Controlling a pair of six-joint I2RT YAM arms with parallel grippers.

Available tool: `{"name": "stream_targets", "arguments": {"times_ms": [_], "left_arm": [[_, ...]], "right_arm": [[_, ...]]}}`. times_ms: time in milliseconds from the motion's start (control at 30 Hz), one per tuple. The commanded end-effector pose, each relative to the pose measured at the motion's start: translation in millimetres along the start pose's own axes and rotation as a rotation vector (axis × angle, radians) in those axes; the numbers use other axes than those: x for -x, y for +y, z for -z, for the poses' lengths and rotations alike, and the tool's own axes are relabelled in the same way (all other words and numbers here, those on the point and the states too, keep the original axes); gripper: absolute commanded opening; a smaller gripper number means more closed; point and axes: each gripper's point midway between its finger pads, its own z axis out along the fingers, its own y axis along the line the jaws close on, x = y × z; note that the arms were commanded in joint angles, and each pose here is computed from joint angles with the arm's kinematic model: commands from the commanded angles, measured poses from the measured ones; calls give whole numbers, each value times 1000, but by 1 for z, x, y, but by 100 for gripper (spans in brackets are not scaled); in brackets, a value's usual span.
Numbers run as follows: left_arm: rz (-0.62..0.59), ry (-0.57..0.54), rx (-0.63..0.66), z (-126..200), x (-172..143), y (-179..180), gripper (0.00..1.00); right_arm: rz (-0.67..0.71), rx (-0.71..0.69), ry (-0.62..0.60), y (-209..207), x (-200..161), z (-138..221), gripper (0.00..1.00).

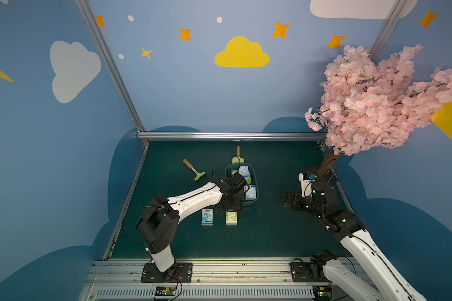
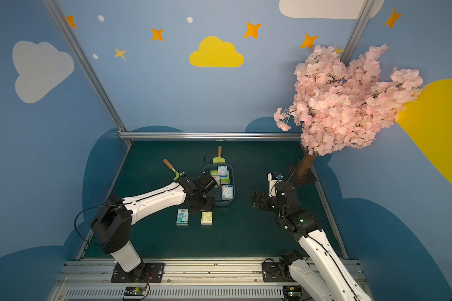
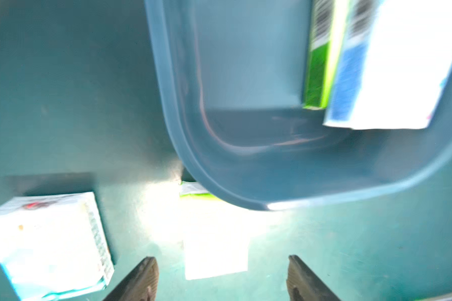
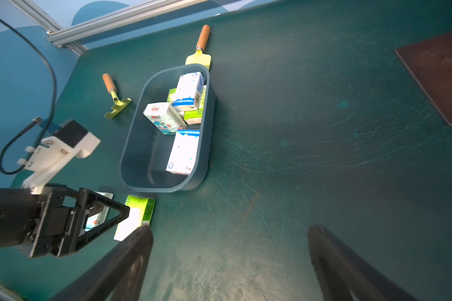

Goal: Take the pocket tissues out of the storage box
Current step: Place the pocket tissues at the center of the board, then pick up the pocket tissues from the storage box.

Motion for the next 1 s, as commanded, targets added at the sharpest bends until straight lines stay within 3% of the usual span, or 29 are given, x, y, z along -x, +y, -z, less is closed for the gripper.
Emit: {"name": "stream_targets", "arguments": {"times_ms": [0,467,733,967], "left_arm": [[2,-73,-4,26,11,5,84],[43,-374,-146,90,41,51,100],[34,-521,-221,118,41,87,100],[-51,-631,-269,134,36,103,100]], "right_arm": [[15,11,41,6,4,2,98],[-12,60,195,30,9,-18,98],[23,-20,378,48,-7,-39,98],[32,-33,506,81,-15,-67,96]]}}
